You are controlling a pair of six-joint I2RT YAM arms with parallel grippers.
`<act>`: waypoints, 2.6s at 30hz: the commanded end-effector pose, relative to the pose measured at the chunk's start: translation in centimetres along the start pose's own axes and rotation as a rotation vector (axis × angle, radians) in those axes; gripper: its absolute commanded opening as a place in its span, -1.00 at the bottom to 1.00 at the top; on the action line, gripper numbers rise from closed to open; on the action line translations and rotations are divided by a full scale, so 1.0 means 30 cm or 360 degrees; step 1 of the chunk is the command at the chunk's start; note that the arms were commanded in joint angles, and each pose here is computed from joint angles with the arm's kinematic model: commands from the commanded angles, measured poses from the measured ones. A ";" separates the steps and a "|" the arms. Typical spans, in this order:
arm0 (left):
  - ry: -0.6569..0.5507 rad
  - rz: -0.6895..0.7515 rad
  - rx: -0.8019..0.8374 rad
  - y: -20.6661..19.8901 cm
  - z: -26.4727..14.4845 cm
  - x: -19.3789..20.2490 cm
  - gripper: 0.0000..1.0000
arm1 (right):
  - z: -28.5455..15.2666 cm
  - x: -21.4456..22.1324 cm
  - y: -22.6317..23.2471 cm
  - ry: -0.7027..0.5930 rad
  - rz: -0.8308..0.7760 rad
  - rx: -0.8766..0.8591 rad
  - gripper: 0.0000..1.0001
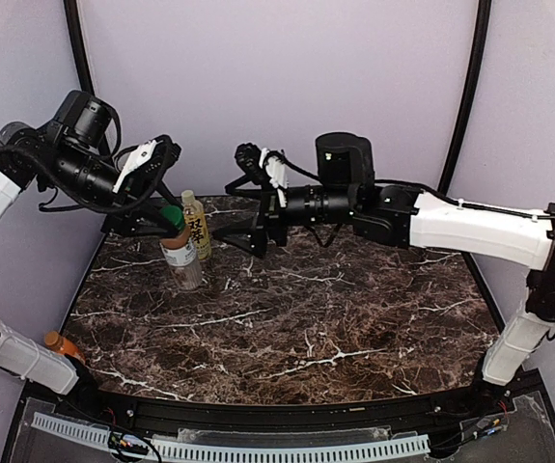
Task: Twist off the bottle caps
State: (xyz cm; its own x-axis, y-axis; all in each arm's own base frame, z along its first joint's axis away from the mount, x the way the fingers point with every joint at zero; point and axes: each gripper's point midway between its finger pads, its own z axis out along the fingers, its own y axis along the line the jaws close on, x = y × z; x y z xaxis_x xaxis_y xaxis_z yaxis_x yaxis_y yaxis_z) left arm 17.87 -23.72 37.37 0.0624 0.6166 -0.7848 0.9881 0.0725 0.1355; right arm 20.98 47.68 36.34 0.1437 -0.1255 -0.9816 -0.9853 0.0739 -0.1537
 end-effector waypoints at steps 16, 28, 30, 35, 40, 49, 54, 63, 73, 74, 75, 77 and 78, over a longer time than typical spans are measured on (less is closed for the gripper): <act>-0.0215 0.0023 0.0062 -0.018 0.033 -0.099 -0.99 | 0.207 0.027 0.146 -0.0099 -0.0053 -0.0347 0.43; -0.0285 -0.0083 -0.0205 0.060 0.010 -0.114 0.93 | 0.151 -0.049 0.083 -0.0187 0.0007 -0.0145 -0.46; -0.0328 -0.0055 -0.0368 0.093 -0.018 -0.114 0.97 | 0.117 -0.082 0.033 -0.0226 0.0128 -0.0029 -0.57; -0.0551 0.0125 -0.0437 0.005 -0.054 -0.086 0.98 | 0.022 -0.192 -0.050 -0.0462 0.0410 0.0191 -0.56; -0.0478 -0.0066 -0.0475 0.052 0.056 0.029 0.95 | 0.044 -0.216 -0.063 -0.0549 0.0550 0.0341 -0.56; -0.0491 -0.0127 -0.0599 0.151 0.085 -0.003 0.74 | 0.092 -0.206 -0.069 -0.0635 0.0711 0.0437 -0.62; -0.0470 -0.0217 -0.0488 0.129 0.142 0.019 0.71 | 0.143 -0.205 -0.052 -0.0615 0.0704 0.0409 -0.62; -0.0510 -0.0236 -0.0536 0.151 0.125 -0.009 -0.07 | 0.137 -0.209 -0.038 -0.0645 0.0703 0.0378 -0.60; -0.0347 -0.0030 -0.0638 0.149 0.112 0.054 -0.52 | -0.020 -0.279 0.018 -0.0454 0.0445 0.0286 0.97; -0.0299 0.0010 -0.0661 0.151 0.115 0.076 -0.54 | -0.045 -0.279 0.017 -0.0392 0.0456 0.0282 0.97; -0.0257 0.0121 -0.0692 0.151 0.111 0.090 -0.54 | -0.068 -0.276 0.015 -0.0327 0.0479 0.0287 0.97; -0.0173 0.0272 -0.0796 0.175 0.094 0.110 -0.55 | -0.102 -0.256 -0.005 -0.0178 0.0561 0.0350 0.97; -0.0122 0.0371 -0.0864 0.192 0.080 0.117 -0.55 | -0.113 -0.242 -0.022 -0.0099 0.0622 0.0403 0.97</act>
State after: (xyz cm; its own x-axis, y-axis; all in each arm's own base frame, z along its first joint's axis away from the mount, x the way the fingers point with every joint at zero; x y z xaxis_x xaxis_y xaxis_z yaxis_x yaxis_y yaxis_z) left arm 23.56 -25.01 34.34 0.1292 0.4531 -0.8821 0.8459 0.4139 0.3365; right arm 19.81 48.14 43.10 -0.1497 0.1401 -0.9787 -0.9458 0.2682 0.1831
